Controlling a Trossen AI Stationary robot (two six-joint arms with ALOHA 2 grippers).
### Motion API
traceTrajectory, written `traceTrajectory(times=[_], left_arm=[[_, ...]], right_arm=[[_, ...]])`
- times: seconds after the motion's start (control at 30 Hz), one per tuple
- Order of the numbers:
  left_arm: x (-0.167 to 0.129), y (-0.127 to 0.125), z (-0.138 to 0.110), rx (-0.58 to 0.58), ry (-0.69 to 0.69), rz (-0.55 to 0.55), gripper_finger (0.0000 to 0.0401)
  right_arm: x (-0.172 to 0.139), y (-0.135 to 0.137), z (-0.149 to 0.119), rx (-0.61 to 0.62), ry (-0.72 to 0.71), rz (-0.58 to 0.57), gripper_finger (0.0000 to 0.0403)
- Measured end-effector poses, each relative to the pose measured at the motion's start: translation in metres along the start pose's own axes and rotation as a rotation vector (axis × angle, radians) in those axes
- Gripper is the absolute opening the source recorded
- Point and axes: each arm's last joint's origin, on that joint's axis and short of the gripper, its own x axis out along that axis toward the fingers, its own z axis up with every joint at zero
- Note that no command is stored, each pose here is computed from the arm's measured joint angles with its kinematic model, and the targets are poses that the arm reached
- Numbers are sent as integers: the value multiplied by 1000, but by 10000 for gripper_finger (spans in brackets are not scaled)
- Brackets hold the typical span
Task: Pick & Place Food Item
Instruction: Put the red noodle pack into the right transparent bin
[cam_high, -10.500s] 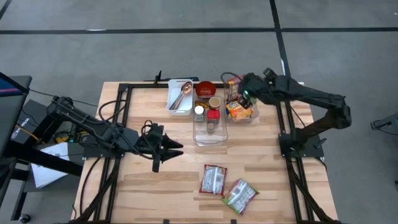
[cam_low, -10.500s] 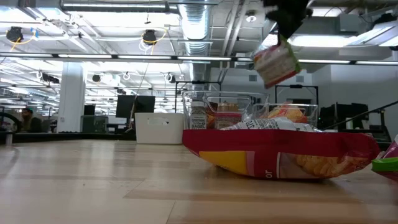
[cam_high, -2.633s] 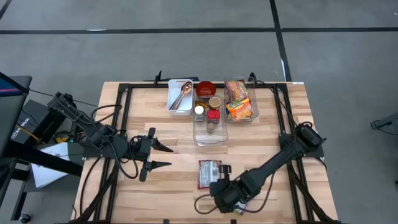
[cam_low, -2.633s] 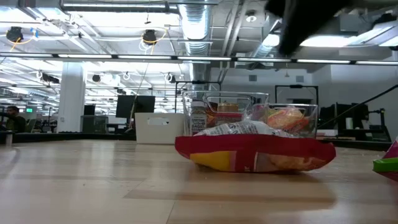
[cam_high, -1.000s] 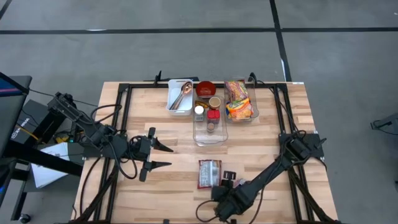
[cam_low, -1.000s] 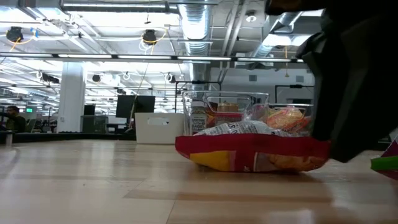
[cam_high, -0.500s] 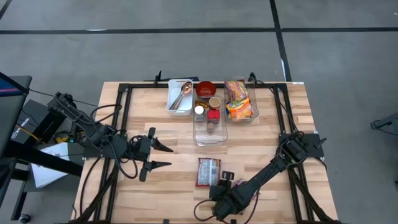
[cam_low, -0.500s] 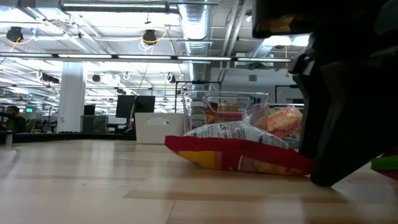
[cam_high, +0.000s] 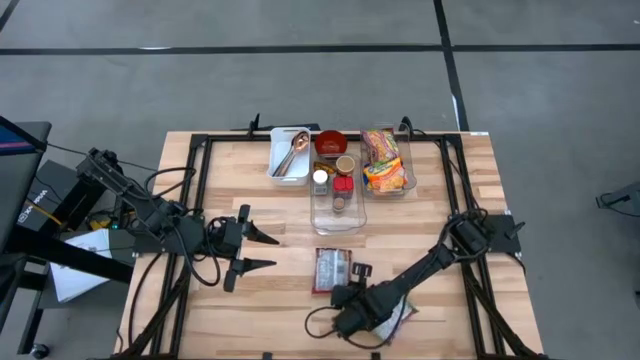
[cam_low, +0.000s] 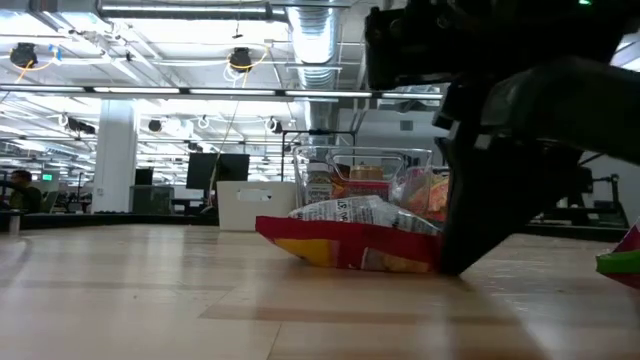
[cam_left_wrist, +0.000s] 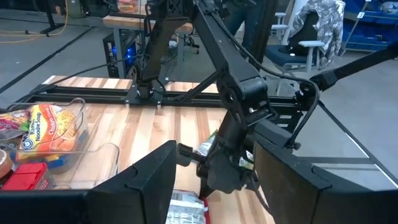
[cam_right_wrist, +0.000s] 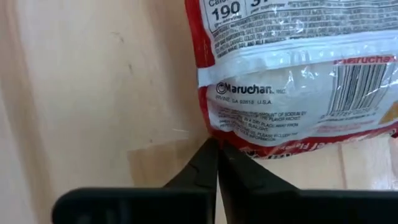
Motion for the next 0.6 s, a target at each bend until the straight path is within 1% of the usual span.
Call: traceTrajectory(times=[0.1,0.27,0.4,0.47,0.6], left_arm=[[0,0,0,0,0,0,208],[0,0,0,4,0,0,208],[0,0,0,3,-3,0,208],[0,0,0,2,-5,-1,208],[0,-1,2,-7,-22,-5,208]], right_arm=[[-14,-6,1,-18,10,34,1],[-77,-24,10,26,-80,130,1],[-120,-51,9,126,-112,177,0],[-138,-69,7,180,-108,176,0],[-164,-102,0,305,-82,158,0]])
